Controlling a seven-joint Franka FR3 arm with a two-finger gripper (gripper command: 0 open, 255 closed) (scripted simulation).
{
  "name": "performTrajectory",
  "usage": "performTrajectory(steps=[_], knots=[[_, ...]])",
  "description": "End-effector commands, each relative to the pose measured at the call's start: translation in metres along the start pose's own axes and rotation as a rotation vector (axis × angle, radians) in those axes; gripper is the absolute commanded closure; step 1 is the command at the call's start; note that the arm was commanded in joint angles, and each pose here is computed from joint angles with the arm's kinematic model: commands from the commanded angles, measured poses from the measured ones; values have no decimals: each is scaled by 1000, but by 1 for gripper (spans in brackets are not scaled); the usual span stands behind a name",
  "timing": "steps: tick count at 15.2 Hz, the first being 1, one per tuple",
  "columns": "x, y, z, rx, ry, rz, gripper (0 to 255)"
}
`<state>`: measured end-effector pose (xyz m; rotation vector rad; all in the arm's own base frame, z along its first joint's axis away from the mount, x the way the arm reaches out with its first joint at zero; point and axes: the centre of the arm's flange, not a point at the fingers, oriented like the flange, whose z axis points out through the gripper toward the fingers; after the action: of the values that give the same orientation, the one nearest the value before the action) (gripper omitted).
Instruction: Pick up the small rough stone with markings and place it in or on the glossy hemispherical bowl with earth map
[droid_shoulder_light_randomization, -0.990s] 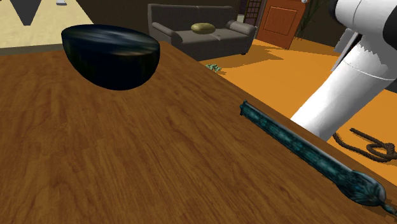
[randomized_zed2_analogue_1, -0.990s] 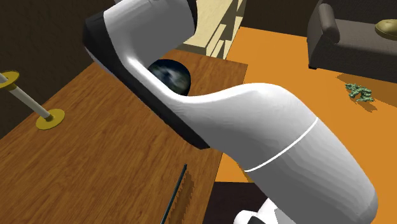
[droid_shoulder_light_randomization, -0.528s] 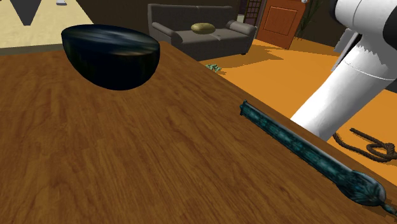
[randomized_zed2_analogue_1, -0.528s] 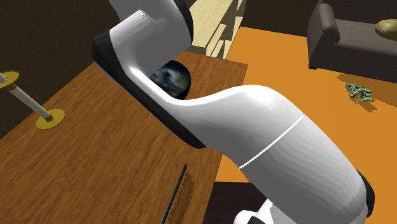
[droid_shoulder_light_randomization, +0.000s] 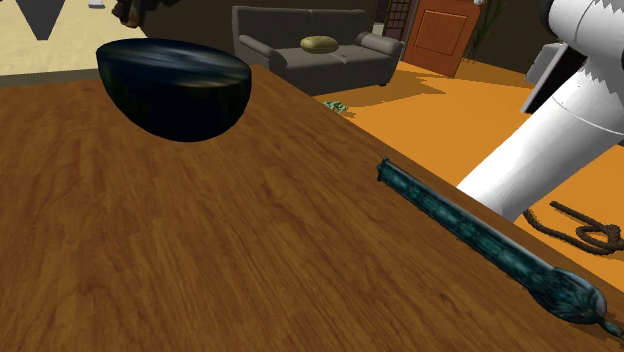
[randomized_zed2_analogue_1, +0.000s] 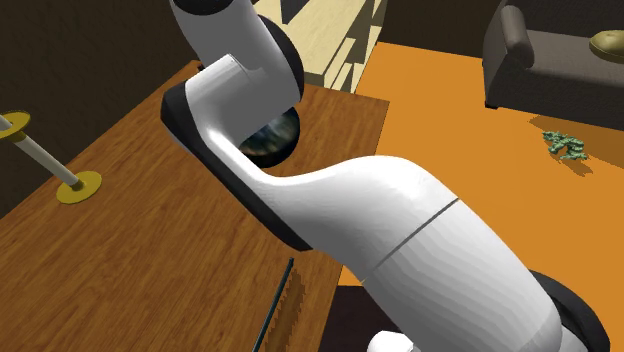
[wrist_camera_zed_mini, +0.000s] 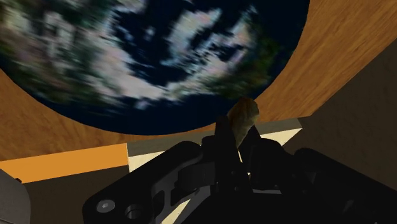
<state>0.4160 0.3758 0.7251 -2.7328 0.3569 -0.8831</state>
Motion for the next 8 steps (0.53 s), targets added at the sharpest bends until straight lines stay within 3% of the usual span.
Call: performTrajectory(steps=[1, 7, 8], knots=[[-2, 1, 2, 0, 0, 0, 255], [-2, 1, 2, 0, 0, 0, 255], [-2, 1, 2, 0, 0, 0, 0]])
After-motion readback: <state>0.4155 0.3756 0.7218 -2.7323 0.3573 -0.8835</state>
